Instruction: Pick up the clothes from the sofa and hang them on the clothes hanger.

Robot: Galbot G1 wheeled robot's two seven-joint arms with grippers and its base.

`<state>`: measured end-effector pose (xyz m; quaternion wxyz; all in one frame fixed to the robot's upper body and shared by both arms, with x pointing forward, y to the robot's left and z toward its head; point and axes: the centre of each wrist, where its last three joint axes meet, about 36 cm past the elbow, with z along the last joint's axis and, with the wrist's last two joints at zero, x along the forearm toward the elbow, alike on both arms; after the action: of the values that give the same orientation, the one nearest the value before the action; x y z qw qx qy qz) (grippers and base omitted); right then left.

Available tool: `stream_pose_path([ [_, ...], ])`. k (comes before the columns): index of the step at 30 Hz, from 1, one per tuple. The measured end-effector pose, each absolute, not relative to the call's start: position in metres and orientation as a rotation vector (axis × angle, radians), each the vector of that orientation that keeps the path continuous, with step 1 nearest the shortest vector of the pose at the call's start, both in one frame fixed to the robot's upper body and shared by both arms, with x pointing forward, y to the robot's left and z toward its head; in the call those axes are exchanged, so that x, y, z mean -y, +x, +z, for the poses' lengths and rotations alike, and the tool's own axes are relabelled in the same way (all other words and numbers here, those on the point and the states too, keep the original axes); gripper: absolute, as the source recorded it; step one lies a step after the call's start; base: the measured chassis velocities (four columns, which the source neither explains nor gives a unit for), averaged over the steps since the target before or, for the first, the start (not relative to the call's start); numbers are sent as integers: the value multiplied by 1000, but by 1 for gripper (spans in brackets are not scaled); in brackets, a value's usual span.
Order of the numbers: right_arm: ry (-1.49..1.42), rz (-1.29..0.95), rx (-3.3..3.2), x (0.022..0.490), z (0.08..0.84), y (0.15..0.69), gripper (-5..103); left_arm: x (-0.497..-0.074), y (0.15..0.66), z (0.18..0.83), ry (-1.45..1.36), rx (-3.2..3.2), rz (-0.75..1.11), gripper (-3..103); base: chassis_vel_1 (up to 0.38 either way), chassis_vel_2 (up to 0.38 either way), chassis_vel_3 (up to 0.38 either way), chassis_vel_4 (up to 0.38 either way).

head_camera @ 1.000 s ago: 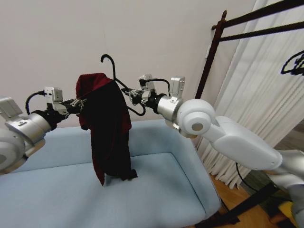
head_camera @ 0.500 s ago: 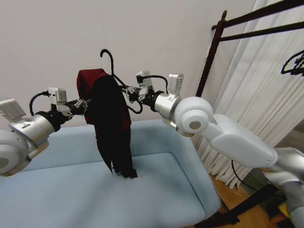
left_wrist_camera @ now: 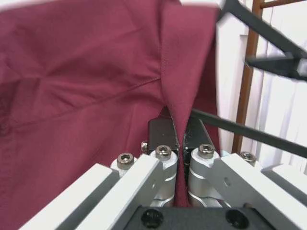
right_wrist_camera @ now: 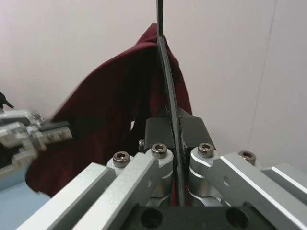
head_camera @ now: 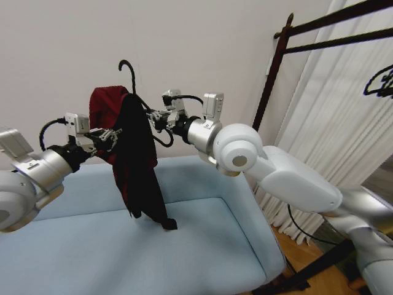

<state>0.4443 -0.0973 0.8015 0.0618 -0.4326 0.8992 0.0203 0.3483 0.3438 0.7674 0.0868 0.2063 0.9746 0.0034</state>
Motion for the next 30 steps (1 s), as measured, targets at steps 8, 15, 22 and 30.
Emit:
stream_pose_path([
  [8, -1268, 9, -2757, 126, 787, 452, 2, -349, 349, 772, 593, -2896, 4, 0, 0, 0, 0, 0],
  [15, -1290, -3, -2735, 136, 790, 453, 2, -348, 350, 770, 598, -2895, -4, 0, 0, 0, 0, 0],
  [22, -1294, -16, -2715, 140, 797, 453, 2, -344, 347, 767, 569, -2896, 21, 4, 0, 0, 0, 0],
  [30, -1301, -40, -2694, 150, 800, 457, 2, -344, 345, 770, 523, -2906, 31, 31, 0, 0, 0, 0],
])
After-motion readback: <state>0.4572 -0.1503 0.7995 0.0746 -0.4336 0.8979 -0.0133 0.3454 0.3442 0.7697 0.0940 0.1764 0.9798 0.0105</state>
